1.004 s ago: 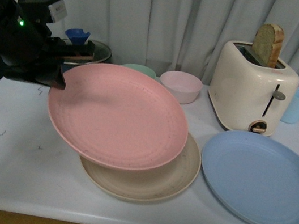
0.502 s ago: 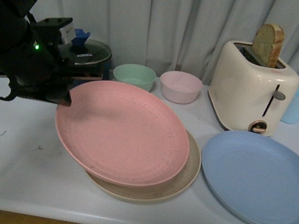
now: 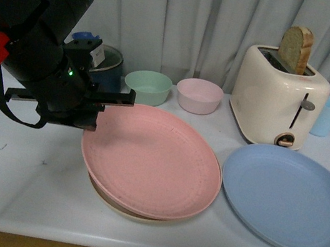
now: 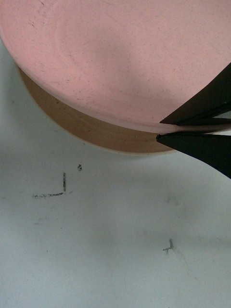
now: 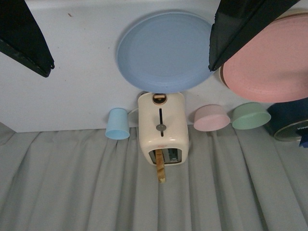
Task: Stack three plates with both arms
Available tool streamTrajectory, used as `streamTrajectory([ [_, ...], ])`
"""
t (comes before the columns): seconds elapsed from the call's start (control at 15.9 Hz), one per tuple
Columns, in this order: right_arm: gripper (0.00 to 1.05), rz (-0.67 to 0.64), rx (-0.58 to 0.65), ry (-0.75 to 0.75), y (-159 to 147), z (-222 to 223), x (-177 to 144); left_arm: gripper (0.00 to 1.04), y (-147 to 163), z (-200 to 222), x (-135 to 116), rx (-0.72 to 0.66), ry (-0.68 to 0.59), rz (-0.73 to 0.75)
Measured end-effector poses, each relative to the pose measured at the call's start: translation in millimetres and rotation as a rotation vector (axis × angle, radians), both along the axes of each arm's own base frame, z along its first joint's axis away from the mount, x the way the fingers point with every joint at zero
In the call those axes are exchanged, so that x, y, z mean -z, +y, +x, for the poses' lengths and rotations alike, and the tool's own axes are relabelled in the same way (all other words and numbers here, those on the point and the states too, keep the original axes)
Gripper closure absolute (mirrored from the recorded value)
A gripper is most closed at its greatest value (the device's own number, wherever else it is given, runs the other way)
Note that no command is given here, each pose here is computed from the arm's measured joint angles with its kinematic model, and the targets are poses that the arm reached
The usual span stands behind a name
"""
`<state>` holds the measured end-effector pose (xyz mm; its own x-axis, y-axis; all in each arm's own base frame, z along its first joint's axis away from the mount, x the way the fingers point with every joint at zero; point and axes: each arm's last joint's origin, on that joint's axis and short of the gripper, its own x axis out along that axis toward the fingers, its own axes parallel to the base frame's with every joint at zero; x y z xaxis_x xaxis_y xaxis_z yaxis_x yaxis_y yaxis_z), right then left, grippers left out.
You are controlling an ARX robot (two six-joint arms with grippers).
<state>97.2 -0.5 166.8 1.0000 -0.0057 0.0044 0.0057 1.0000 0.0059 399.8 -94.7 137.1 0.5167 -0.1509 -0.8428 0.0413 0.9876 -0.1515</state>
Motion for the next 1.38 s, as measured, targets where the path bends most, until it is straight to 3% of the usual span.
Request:
streamTrajectory([
  [0.13, 0.06, 0.000, 0.000, 0.000, 0.0, 0.0, 0.0, 1.02, -1.4, 3.1, 5.7, -0.004, -0.001, 0.001],
  [0.19, 0.06, 0.000, 0.000, 0.000, 0.0, 0.0, 0.0, 0.97, -1.6, 4.0, 8.1, -0.002, -0.004, 0.001],
  [0.5, 0.06, 0.000, 0.000, 0.000, 0.0, 0.0, 0.0, 0.41, -2.6, -2.2, -11.2, 0.076, -0.120, 0.002],
  [0.69, 0.06, 0.000, 0.000, 0.000, 0.0, 0.0, 0.0, 0.07, 15.8, -45.3, -67.5, 0.160, -0.446, -0.058],
  [0.75, 0.06, 0.000, 0.000, 0.000, 0.0, 0.0, 0.0, 0.09, 22.4, -62.9, -93.7, 0.116, -0.657, -0.068],
  [0.82, 0.06, 0.000, 0.000, -0.001, 0.0, 0.0, -0.1, 0.20, 30.5, -74.7, -107.7, -0.006, -0.886, 0.012],
  [0.88, 0.06, 0.000, 0.000, 0.000, 0.0, 0.0, 0.0, 0.32, 41.9, -93.2, -99.3, -0.107, -0.992, 0.072],
  [1.0, 0.06, 0.000, 0.000, 0.000, 0.0, 0.0, 0.0, 0.56, 56.6, -123.4, -64.4, -0.122, -0.976, 0.111],
  [1.26, 0.06, 0.000, 0.000, 0.000, 0.0, 0.0, 0.0, 1.03, 75.0, -176.0, -55.0, -0.125, -1.019, 0.100],
  [1.38, 0.06, 0.000, 0.000, 0.000, 0.0, 0.0, 0.0, 1.03, 80.5, -194.7, -44.8, -0.123, -0.997, 0.108],
])
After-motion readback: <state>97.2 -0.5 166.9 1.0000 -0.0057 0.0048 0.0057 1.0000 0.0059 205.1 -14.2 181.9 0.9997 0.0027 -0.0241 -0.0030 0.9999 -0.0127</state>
